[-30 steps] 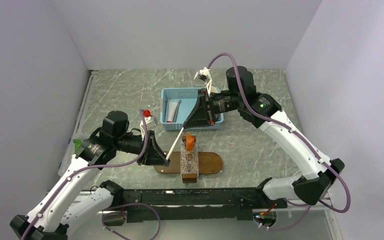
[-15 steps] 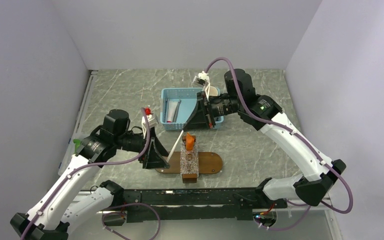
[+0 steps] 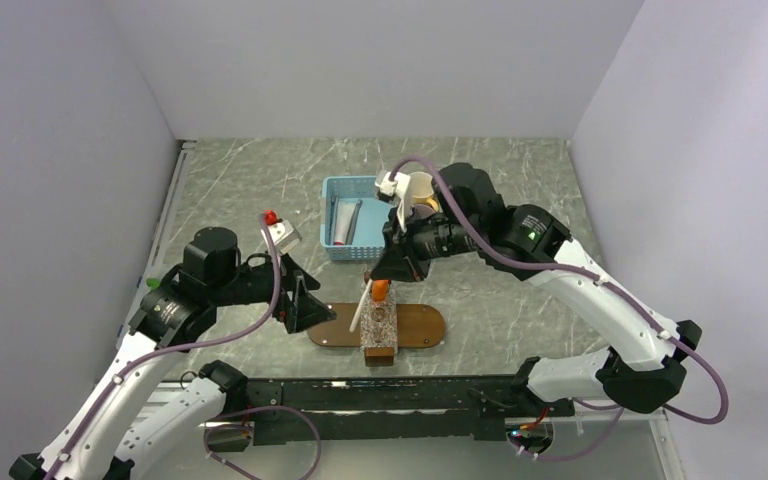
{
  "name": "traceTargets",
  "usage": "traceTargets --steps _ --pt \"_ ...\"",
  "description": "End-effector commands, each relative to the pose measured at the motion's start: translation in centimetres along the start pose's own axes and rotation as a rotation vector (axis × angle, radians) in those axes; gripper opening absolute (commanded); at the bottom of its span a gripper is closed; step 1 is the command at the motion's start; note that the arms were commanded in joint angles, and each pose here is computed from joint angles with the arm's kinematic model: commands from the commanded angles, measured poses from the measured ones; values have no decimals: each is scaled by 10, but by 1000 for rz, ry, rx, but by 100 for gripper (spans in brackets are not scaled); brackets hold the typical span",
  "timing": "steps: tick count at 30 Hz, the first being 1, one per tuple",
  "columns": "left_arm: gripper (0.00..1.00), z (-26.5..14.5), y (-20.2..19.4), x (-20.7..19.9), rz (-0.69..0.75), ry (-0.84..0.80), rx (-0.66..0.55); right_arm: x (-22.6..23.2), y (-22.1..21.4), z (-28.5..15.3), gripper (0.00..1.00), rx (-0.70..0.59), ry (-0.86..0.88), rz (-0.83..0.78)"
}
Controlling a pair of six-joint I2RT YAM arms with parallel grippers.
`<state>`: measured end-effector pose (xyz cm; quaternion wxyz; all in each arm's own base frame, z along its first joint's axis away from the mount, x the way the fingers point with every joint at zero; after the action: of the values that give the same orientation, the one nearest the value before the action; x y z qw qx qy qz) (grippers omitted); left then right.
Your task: Prepare toiletry sets of a toothbrush and toothpaste on the tray
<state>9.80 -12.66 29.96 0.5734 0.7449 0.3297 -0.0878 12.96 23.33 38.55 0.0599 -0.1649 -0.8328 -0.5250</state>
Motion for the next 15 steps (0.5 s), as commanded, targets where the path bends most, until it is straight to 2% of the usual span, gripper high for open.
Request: traceTargets --steps 1,9,15 --pt "99 -2 8 7 9 121 -81 1 0 -6 0 39 -171 -66" --pt "99 -8 21 17 -25 318 -209 -4 -11 1 0 77 -311 -93" --pt "99 -17 30 24 -141 498 -330 -7 -9 4 0 75 -403 -67"
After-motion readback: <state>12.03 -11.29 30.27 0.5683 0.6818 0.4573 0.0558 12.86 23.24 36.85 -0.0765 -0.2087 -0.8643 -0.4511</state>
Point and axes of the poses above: each gripper's point midway between its finger pads, its own z axis out along the fingers, its own x axis along the line the jaws close on, y = z × x, the point moved 9 cm from there along -z, back along the fingers, and after that the axes turned 4 degrees about -z, right-handed, at the moved point
